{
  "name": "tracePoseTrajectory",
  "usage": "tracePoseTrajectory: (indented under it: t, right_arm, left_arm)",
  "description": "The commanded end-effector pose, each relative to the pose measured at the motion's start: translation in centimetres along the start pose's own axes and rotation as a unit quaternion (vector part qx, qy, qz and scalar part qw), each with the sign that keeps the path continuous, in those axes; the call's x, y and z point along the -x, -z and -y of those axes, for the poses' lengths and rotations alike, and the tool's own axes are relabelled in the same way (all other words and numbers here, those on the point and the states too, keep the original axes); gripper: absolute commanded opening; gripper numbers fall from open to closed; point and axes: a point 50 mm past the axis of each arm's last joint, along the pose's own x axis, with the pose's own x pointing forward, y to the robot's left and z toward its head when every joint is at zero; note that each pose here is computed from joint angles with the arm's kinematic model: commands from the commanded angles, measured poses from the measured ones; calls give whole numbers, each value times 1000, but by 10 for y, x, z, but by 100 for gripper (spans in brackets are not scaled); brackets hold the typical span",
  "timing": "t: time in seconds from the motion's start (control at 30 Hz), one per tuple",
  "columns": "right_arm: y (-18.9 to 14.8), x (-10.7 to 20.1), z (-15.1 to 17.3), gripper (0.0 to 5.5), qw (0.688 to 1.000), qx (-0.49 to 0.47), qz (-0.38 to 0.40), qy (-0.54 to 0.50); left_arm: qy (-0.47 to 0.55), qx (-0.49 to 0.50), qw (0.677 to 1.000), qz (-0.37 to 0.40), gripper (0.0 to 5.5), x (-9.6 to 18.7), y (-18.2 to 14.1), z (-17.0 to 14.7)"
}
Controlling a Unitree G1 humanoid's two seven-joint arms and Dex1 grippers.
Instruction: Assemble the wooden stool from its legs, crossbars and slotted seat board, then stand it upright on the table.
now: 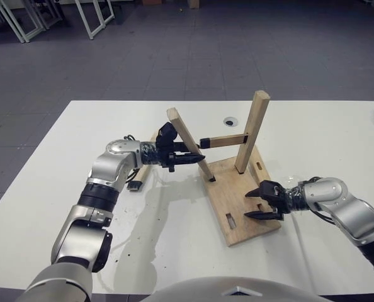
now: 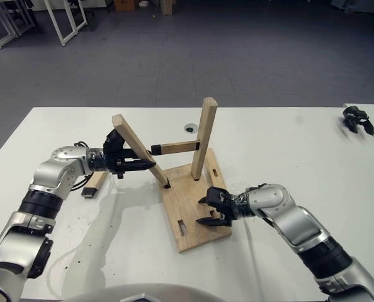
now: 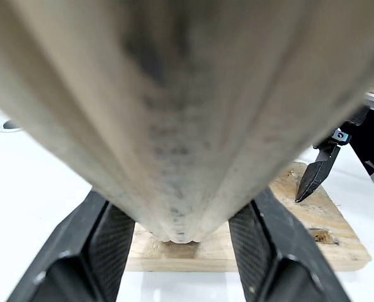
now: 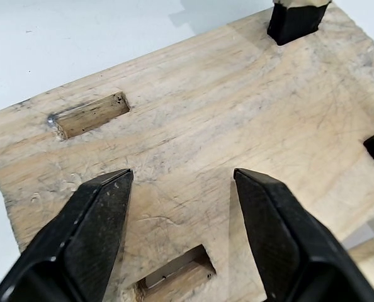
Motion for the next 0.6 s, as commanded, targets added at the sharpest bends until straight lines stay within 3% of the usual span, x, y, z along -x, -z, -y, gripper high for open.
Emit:
tracePoseTrajectory:
  t: [0.03,0.4,0.6]
  right_arm:
    - [24,-5,-4,295,998,-28,-63,5]
    - [21,-7,-3,295,997,11,-74,22]
    - [32,-6,5,295,984,93,-137,64]
  left_arm:
    - [1,68,996,-59,204,-1,31,-3]
    - [1,47,992,-120,203,-15,30,-4]
    - [-6,75,986,-151,203,-11,40,-6]
